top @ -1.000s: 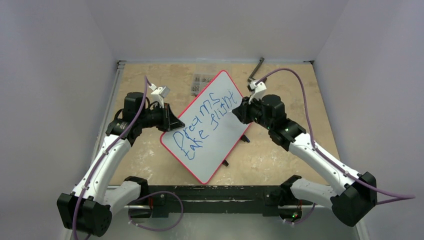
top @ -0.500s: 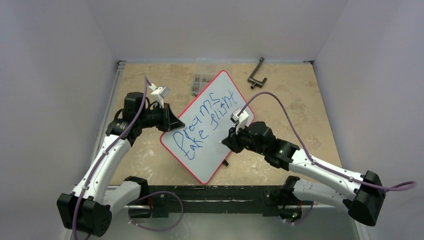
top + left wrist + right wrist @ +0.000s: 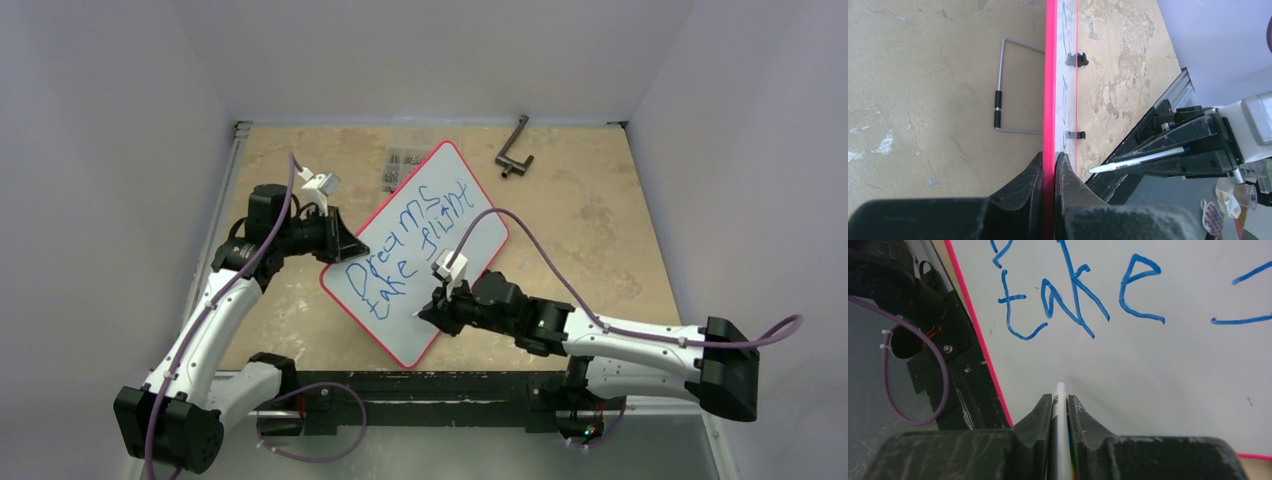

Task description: Write a sentence on the whiteboard

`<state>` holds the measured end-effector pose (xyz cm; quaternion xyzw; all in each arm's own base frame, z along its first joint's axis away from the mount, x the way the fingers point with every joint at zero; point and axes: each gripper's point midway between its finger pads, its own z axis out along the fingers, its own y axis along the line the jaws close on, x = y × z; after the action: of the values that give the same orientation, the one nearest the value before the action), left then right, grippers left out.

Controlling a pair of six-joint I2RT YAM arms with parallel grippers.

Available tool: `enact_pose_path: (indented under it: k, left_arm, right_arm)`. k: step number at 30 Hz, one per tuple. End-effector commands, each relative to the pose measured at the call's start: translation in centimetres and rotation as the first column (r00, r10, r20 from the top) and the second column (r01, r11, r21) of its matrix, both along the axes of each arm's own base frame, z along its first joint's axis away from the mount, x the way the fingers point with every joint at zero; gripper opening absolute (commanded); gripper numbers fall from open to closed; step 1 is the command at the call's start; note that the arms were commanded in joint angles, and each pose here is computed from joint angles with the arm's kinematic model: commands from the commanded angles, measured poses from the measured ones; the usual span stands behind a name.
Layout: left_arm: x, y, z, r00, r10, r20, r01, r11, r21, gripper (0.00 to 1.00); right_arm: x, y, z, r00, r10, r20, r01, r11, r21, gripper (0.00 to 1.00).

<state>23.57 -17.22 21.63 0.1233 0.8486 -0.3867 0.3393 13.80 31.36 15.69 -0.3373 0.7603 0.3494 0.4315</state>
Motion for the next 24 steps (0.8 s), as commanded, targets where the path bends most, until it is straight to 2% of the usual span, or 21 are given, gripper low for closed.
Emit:
enact_pose_path:
  k: [1,14,24]
  left_arm:
    - [1.5,1.9,-1.3,0.995,0.023,0.099,-0.037,0.989,0.143,0.00]
    - [1.4,1.7,-1.0,0.994,0.016,0.105,-0.031,0.990,0.136,0.00]
    - [1.4,1.8,-1.1,0.994,0.018,0.105,-0.032,0.990,0.137,0.00]
  right_arm:
    - [0.2,2.4,1.9,0.999,0.003,0.036,-0.006,0.997,0.076,0.00]
    - [0.5,4.1,3.1,0.997,0.020,0.073,-0.027,0.995,0.097,0.00]
    - [2.1,4.0,2.2,0.995,-0.055,0.087,0.050,0.997,0.058,0.00]
